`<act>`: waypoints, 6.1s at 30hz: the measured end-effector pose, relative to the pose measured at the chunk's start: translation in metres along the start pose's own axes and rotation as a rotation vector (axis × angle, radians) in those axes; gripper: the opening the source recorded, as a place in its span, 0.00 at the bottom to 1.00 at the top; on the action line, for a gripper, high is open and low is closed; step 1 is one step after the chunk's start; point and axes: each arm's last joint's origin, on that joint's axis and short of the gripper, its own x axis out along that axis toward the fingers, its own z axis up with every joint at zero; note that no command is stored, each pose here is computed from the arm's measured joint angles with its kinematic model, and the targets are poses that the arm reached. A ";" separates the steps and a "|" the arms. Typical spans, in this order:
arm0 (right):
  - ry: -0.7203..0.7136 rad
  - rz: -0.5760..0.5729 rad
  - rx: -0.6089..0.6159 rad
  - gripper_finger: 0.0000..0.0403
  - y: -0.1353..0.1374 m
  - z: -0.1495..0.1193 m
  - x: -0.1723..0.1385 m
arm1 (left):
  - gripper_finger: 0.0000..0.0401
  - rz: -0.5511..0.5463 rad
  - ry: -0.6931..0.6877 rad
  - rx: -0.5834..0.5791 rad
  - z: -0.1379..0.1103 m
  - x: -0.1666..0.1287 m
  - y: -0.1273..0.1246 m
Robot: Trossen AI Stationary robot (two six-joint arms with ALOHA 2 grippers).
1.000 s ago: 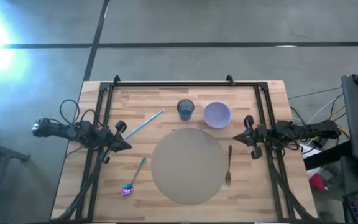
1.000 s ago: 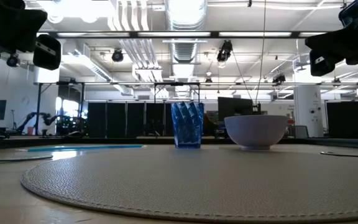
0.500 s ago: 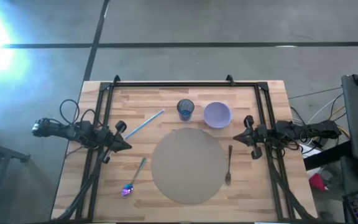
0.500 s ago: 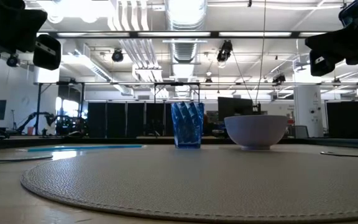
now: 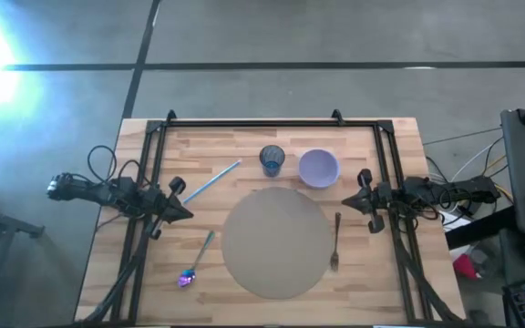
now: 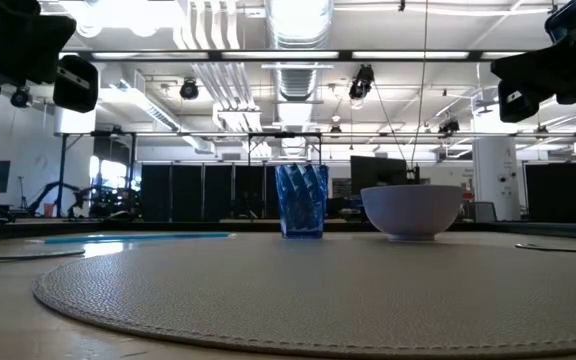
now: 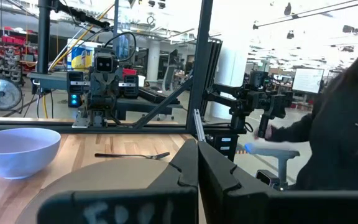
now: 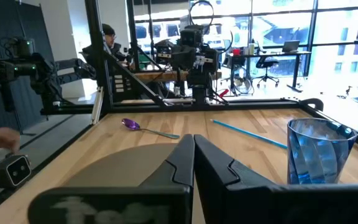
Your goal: Pick & Place Utensil
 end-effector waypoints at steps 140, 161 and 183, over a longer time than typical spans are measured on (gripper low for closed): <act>1.347 -0.167 -0.164 0.49 -0.075 0.040 0.137 | 0.00 0.014 0.072 -0.031 -0.007 0.000 0.001; 1.402 -0.137 -0.094 0.21 -0.084 0.018 0.147 | 0.00 0.014 0.074 -0.020 -0.007 0.000 0.001; 1.297 -0.095 -0.120 0.02 -0.036 0.059 0.126 | 0.00 0.015 0.073 -0.037 -0.007 0.000 0.001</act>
